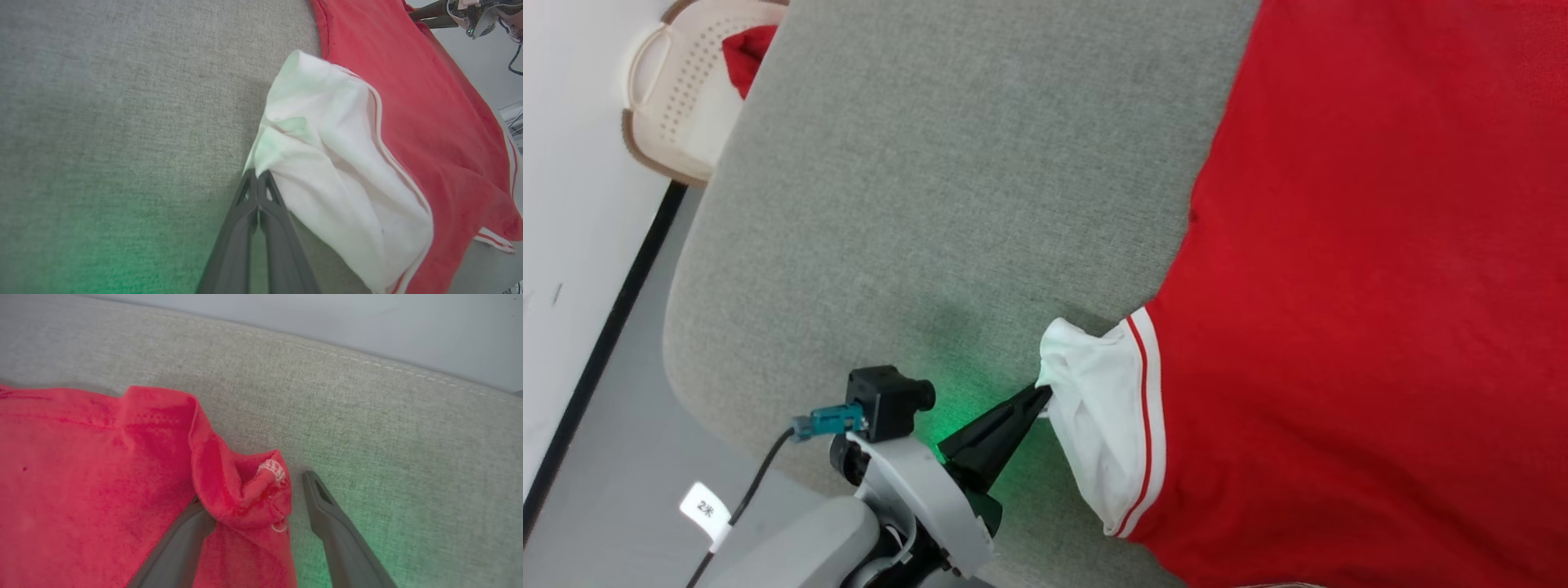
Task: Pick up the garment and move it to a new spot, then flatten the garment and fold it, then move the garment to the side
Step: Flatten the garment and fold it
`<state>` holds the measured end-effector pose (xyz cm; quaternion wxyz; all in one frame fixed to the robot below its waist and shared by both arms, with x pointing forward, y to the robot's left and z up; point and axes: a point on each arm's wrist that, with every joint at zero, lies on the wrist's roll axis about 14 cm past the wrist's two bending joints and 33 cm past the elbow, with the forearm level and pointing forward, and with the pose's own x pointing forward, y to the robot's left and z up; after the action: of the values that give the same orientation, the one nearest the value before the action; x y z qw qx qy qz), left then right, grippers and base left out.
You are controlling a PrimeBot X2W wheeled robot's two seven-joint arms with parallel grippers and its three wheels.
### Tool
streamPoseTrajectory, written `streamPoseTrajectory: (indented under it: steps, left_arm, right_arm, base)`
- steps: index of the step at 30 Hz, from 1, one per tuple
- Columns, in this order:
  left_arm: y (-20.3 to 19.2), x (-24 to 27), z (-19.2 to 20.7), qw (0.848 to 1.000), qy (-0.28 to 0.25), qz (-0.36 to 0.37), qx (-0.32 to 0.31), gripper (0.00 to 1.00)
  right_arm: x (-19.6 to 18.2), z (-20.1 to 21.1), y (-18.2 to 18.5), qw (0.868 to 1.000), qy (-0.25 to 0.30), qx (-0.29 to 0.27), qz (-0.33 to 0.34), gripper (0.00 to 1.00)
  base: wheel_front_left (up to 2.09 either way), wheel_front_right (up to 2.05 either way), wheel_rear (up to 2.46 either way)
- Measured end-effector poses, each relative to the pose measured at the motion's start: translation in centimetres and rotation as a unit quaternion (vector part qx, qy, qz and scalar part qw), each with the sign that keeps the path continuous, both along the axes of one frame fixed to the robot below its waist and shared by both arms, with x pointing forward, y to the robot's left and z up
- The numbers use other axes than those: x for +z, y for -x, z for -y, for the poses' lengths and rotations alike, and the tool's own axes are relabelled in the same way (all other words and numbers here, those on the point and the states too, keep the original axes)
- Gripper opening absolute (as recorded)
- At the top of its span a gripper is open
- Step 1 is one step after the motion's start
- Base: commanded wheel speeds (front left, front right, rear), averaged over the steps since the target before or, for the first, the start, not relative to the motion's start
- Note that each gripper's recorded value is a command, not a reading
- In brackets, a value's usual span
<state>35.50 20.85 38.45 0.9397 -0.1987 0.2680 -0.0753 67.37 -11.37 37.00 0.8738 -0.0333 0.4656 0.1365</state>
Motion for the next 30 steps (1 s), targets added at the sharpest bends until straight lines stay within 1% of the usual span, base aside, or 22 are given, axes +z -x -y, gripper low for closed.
streamPoseTrajectory:
  steps: [1, 2, 3, 6, 10, 13, 16, 22, 30]
  left_arm:
    - [0.1, -0.2, -0.2, 1.000, -0.001, -0.002, 0.004, 0.00]
    - [0.2, -0.3, -0.3, 1.000, -0.002, -0.005, 0.006, 0.00]
    - [0.2, -0.4, -0.4, 1.000, -0.003, -0.006, 0.008, 0.00]
    - [0.3, -0.5, -0.8, 1.000, -0.004, -0.007, 0.014, 0.00]
    - [0.0, -0.3, -0.8, 1.000, -0.004, -0.001, 0.010, 0.00]
    - [-0.1, -0.1, -1.0, 1.000, -0.006, 0.003, 0.009, 0.00]
    - [-0.3, 0.2, -1.5, 1.000, -0.010, 0.008, 0.007, 0.00]
    - [-0.6, 1.0, -2.0, 1.000, -0.023, 0.019, 0.001, 0.00]
    - [-0.8, 2.5, -1.7, 0.999, -0.027, 0.036, -0.012, 0.00]
  right_arm:
    - [-0.2, 0.1, -0.2, 1.000, 0.008, -0.001, -0.005, 0.87]
    - [-0.4, 0.0, -0.2, 1.000, 0.013, 0.001, -0.010, 0.32]
    - [-0.6, 0.0, -0.2, 1.000, 0.020, 0.004, -0.018, 0.00]
    - [-0.4, -0.2, -0.2, 0.999, 0.025, 0.006, -0.024, 0.00]
    - [0.2, -0.2, 0.1, 0.999, 0.030, 0.008, -0.011, 0.00]
    - [0.6, 0.3, 0.9, 0.998, 0.054, 0.020, -0.008, 0.00]
    - [1.1, 0.9, 1.9, 0.998, 0.062, 0.023, -0.007, 0.00]
    - [1.9, 2.9, 5.1, 0.995, 0.087, 0.039, -0.017, 0.00]
    - [3.0, 6.7, 11.0, 0.995, 0.084, 0.041, -0.039, 0.00]
  base:
    - [0.00, 0.00, 0.00]
    - [0.00, 0.00, 0.00]
    - [0.00, 0.00, 0.00]
    - [0.00, 0.00, 0.00]
    - [0.00, 0.00, 0.00]
    - [0.00, 0.00, 0.00]
    - [0.00, 0.00, 0.00]
    - [0.00, 0.00, 0.00]
    - [0.00, 0.00, 0.00]
